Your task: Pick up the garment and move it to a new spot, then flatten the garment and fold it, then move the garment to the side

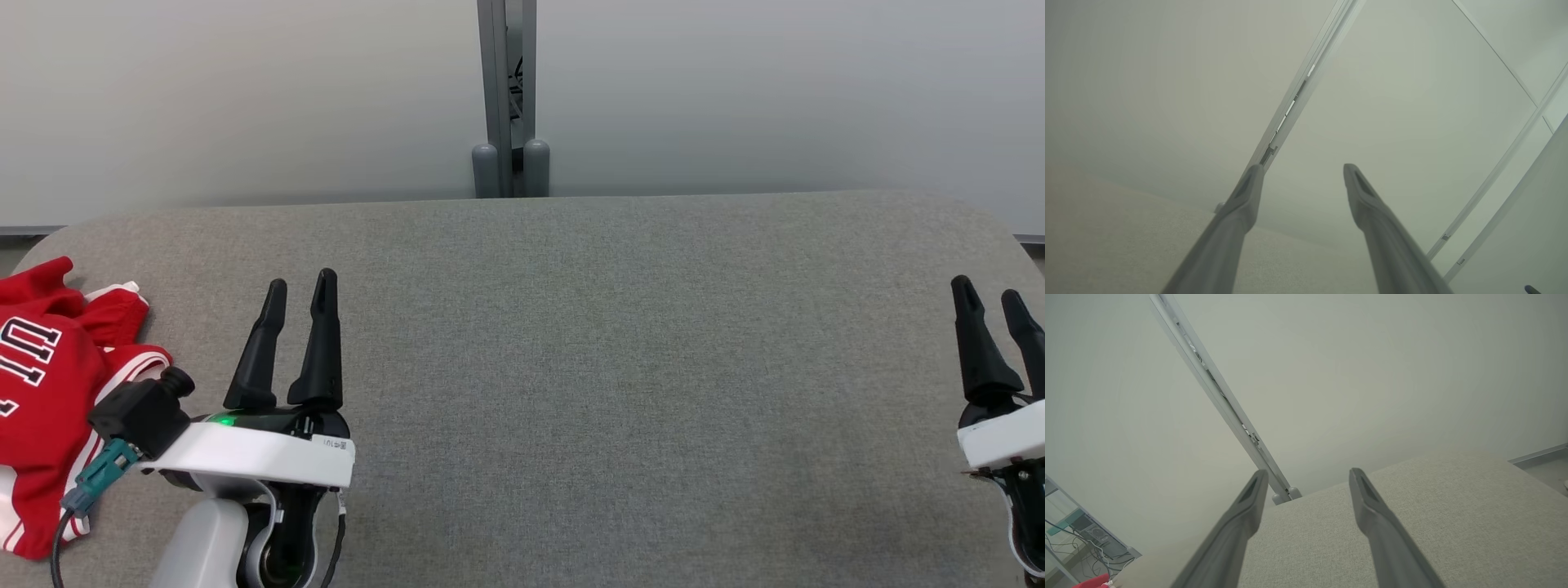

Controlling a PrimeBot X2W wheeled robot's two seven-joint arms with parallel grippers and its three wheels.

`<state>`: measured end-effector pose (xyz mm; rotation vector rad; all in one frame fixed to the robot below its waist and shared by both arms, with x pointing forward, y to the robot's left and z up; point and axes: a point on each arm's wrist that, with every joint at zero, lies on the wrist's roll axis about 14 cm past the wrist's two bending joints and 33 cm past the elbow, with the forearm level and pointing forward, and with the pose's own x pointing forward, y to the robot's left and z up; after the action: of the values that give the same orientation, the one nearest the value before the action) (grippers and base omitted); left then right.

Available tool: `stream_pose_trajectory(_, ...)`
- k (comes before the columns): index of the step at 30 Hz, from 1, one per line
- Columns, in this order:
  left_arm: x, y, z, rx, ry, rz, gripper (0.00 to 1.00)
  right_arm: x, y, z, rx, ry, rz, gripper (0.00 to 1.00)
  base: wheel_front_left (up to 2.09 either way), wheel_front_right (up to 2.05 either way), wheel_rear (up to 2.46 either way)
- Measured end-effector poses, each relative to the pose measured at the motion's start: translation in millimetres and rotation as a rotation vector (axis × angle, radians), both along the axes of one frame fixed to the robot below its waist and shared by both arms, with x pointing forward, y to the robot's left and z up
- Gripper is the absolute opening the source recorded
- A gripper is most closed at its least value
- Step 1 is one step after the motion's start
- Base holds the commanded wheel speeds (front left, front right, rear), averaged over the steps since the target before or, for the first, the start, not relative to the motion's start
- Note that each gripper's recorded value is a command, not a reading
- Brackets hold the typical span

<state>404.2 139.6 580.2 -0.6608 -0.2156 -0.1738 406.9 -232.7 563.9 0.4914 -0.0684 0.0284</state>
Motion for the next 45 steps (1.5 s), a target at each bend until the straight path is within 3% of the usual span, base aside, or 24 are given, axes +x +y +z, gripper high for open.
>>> stream_pose_trajectory(15,-8,8,-16,0.236,0.072,0.035,1.00,-7,29,-10,-0.175,0.003,0.048,1.00,0.00,0.00,0.00)
stream_pose_trajectory(33,-15,28,-31,0.417,0.137,0.117,1.00,-21,49,-22,-0.337,-0.024,0.056,1.00,0.00,0.00,0.00)
stream_pose_trajectory(45,-22,41,-44,0.508,0.189,0.160,1.00,-29,57,-29,-0.373,-0.028,0.056,1.00,0.00,0.00,0.00)
